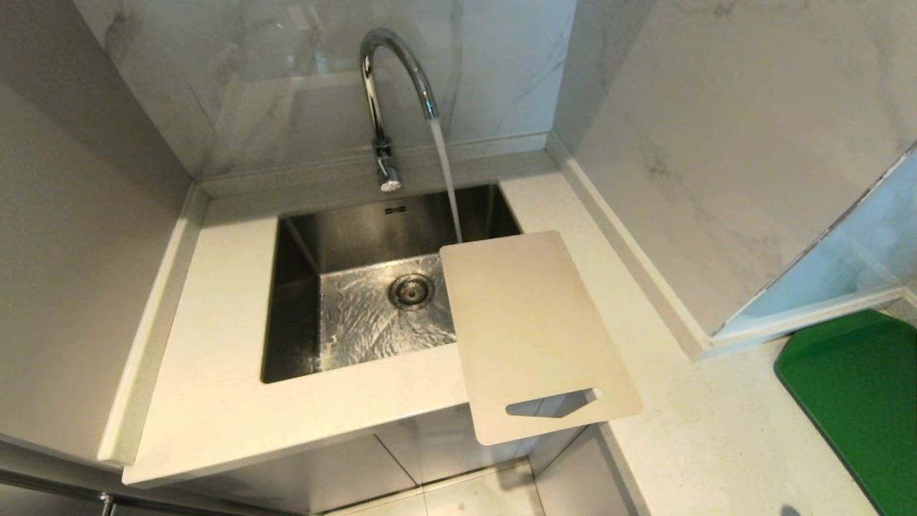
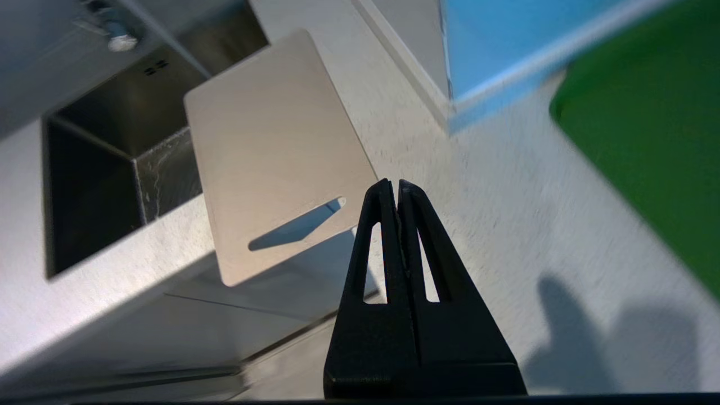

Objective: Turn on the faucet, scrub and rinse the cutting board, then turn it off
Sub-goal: Pick up the cutting board

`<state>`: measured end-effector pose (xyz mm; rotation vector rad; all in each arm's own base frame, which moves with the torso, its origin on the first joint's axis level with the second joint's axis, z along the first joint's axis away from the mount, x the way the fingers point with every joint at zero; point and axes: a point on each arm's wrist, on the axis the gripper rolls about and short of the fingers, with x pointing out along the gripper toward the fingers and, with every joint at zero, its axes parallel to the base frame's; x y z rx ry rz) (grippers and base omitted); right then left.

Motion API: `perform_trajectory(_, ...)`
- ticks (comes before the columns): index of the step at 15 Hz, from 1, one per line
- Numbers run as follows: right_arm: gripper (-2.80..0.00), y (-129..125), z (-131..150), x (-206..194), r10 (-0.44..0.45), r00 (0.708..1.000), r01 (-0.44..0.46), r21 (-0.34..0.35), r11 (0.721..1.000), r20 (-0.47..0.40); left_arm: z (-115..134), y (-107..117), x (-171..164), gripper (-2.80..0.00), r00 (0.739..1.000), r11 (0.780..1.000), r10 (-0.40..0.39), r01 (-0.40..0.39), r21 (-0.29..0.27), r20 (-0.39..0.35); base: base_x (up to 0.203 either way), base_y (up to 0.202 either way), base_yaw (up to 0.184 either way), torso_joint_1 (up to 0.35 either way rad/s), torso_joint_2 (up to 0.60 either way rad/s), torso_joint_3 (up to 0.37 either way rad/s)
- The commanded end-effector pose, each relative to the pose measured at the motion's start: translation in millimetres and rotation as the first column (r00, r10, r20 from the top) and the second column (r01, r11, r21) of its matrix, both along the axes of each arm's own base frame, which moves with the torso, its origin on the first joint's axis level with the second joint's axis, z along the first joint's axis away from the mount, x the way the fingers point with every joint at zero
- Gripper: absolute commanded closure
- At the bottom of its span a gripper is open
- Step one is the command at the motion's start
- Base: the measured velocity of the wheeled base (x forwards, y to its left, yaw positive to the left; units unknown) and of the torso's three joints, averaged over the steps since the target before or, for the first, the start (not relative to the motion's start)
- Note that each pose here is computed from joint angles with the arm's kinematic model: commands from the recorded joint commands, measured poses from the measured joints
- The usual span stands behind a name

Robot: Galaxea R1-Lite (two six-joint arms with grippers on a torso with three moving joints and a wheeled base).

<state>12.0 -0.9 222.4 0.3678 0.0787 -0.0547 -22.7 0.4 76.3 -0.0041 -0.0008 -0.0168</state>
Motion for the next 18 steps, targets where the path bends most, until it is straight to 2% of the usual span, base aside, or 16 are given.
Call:
perform_trajectory(1, 0.00, 0, -1, 78, -0.018, 0.934, 0.078, 0.155, 0.985, -0.357, 0, 0, 0, 0.00, 1.000, 1.000, 0.000, 0.000, -0.001, -0.002, 0.000, 0.000, 0.000, 0.000, 0.00, 0.000)
perform_trajectory(2, 0.00, 3, -6, 93, 0.009, 0.889, 0.109, 0.232, 0.967, -0.457, 0, 0, 0, 0.00, 1.000, 1.000, 0.000, 0.000, -0.001, -0.002, 0.000, 0.000, 0.000, 0.000, 0.00, 0.000)
perform_trajectory(3, 0.00, 9, -9, 106, 0.043, 0.850, 0.152, 0.323, 0.934, -0.525, 0, 0, 0, 0.00, 1.000, 1.000, 0.000, 0.000, -0.001, -0.002, 0.000, 0.000, 0.000, 0.000, 0.00, 0.000)
perform_trajectory(4, 0.00, 15, -10, 120, 0.066, 0.812, 0.216, 0.402, 0.890, -0.580, 0, 0, 0, 0.00, 1.000, 1.000, 0.000, 0.000, -0.001, -0.002, 0.000, 0.000, 0.000, 0.000, 0.00, 0.000)
perform_trajectory(6, 0.00, 33, -6, 144, 0.117, 0.745, 0.317, 0.502, 0.805, -0.657, 0, 0, 0, 0.00, 1.000, 1.000, 0.000, 0.000, -0.001, -0.002, 0.000, 0.000, 0.000, 0.000, 0.00, 0.000)
perform_trajectory(8, 0.00, 56, -9, 159, 0.170, 0.668, 0.377, 0.527, 0.761, -0.724, 0, 0, 0, 0.00, 1.000, 1.000, 0.000, 0.000, -0.001, -0.002, 0.000, 0.000, 0.000, 0.000, 0.00, 0.000)
perform_trajectory(10, 0.00, 68, -19, 179, 0.167, 0.614, 0.442, 0.511, 0.737, -0.772, 0, 0, 0, 0.00, 1.000, 1.000, 0.000, 0.000, -0.001, -0.002, 0.000, 0.000, 0.000, 0.000, 0.00, 0.000)
perform_trajectory(12, 0.00, 78, -24, 201, 0.162, 0.592, 0.483, 0.508, 0.713, -0.790, 0, 0, 0, 0.00, 1.000, 1.000, 0.000, 0.000, -0.001, -0.002, 0.000, 0.000, 0.000, 0.000, 0.00, 0.000)
perform_trajectory(15, 0.00, 94, -34, 230, 0.170, 0.554, 0.520, 0.499, 0.693, -0.815, 0, 0, 0, 0.00, 1.000, 1.000, 0.000, 0.000, -0.001, -0.002, 0.000, 0.000, 0.000, 0.000, 0.00, 0.000)
perform_trajectory(16, -2.80, 98, -33, 237, 0.195, 0.550, 0.519, 0.515, 0.682, -0.812, 0, 0, 0, 0.00, 1.000, 1.000, 0.000, 0.000, -0.001, -0.002, 0.000, 0.000, 0.000, 0.000, 0.00, 0.000)
perform_trajectory(18, -2.80, 103, -39, 248, 0.214, 0.536, 0.518, 0.518, 0.681, -0.817, 0, 0, 0, 0.00, 1.000, 1.000, 0.000, 0.000, -0.001, -0.002, 0.000, 0.000, 0.000, 0.000, 0.00, 0.000)
